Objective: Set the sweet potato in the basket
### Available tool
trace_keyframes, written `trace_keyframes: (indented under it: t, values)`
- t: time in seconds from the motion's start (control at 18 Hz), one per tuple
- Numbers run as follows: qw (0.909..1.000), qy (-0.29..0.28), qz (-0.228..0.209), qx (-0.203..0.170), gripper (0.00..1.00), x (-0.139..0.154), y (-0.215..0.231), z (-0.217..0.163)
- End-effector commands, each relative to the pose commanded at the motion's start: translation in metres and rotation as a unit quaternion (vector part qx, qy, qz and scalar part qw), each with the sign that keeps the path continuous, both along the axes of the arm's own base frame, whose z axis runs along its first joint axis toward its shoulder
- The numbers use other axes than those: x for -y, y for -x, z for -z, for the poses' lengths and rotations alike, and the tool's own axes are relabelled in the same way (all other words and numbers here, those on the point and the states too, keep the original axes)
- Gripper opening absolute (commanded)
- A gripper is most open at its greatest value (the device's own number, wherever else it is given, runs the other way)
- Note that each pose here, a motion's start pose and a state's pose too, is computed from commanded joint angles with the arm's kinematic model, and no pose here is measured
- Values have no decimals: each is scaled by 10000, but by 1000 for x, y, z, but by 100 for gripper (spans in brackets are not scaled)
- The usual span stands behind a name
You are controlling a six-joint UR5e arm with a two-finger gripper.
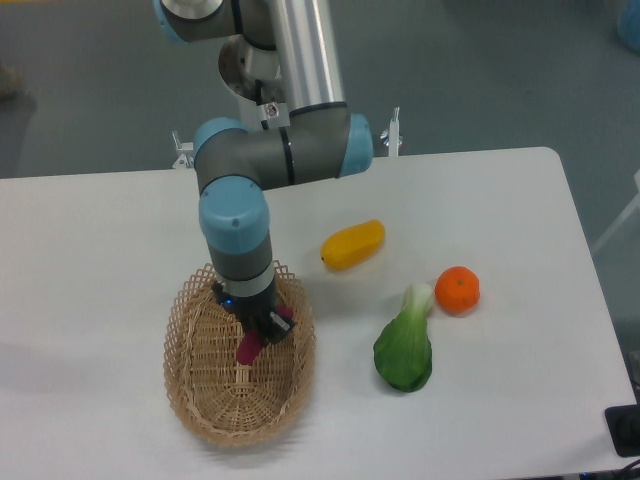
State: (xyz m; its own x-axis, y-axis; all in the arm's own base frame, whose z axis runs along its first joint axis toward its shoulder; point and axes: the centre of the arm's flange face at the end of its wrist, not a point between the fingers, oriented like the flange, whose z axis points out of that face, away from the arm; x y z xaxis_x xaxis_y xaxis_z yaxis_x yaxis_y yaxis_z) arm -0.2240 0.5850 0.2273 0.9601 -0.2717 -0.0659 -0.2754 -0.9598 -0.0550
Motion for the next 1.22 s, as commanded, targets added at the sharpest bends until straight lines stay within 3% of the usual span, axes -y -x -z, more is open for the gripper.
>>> trace_keyframes:
  t: [0.44,0.56,0.61,0.67,0.89,1.22]
  values:
    - [9999,43,80,-137,48,-5,-6,10]
    - [9999,23,72,-149,68,-6,-5,8]
    - [9998,16,69,-180,91,-6,-5,7]
    - [9997,30,71,-244,100,-6,-4,4]
    - [9987,-156,29,-478,100,-6,-1,-27]
    - [9936,-650,-444,-807,100,1,23,-93]
